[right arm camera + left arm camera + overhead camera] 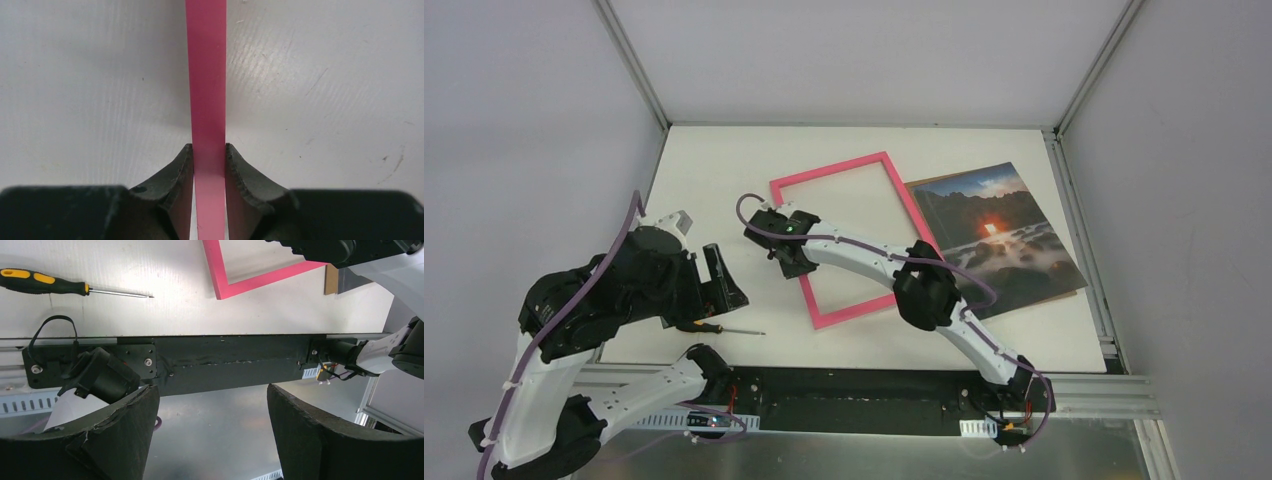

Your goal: Take the photo out of the frame

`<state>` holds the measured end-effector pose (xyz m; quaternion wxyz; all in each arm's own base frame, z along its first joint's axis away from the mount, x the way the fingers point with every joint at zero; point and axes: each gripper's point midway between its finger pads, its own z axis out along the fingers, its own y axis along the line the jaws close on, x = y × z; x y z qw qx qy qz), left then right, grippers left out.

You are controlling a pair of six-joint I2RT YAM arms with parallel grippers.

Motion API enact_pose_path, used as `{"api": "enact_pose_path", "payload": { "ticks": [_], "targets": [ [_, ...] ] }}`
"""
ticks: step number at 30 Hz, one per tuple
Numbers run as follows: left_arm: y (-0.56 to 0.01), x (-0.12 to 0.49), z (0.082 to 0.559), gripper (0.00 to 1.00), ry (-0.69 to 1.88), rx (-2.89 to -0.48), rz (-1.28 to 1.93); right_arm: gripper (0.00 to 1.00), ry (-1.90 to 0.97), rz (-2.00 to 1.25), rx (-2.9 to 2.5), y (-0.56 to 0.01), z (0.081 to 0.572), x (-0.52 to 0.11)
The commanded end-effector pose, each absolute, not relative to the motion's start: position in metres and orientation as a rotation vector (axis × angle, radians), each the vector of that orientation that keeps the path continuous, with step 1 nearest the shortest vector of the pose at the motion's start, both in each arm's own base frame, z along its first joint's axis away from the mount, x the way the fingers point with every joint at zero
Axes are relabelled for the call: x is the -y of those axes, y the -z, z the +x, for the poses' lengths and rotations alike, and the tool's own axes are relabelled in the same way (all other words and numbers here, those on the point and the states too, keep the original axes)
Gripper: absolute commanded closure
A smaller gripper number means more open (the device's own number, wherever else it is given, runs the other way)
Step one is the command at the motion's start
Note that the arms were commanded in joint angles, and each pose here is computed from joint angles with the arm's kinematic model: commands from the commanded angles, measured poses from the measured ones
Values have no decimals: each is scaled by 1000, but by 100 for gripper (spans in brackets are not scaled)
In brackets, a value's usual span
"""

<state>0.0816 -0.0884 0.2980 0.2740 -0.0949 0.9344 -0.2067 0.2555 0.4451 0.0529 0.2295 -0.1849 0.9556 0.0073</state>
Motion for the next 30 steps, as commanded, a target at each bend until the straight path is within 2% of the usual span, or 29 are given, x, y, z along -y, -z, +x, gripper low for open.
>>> {"api": "enact_pose_path", "payload": {
  "ticks": [1,6,17,18,20,22,24,26,30],
  "targets": [
    [-298,74,75,20,500,-2518,-261,100,-126,-384,-2618,-72,252,-467],
    [-298,74,73,20,495,-2528,-229,100,-142,-300,-2648,-59,248,-477],
    [-295,72,70,19,482,-2540,-178,100,-82,-373,-2656,-51,245,-461],
    [-294,72,70,19,475,-2544,-173,93,-95,-396,-2659,-54,243,-462],
    [-294,74,72,18,470,-2548,-162,68,-128,-439,-2670,-61,238,-463],
    [-294,77,76,18,467,-2549,-147,48,-158,-455,-2666,-77,235,-462],
    [-295,81,81,17,470,-2543,-134,32,-213,-452,-2641,-106,233,-460],
    [-296,88,88,16,477,-2536,-125,22,-249,-444,-2621,-130,230,-451],
    [-296,113,107,14,538,-2524,-100,18,-245,-390,-2615,-160,225,-409]
  ]
}}
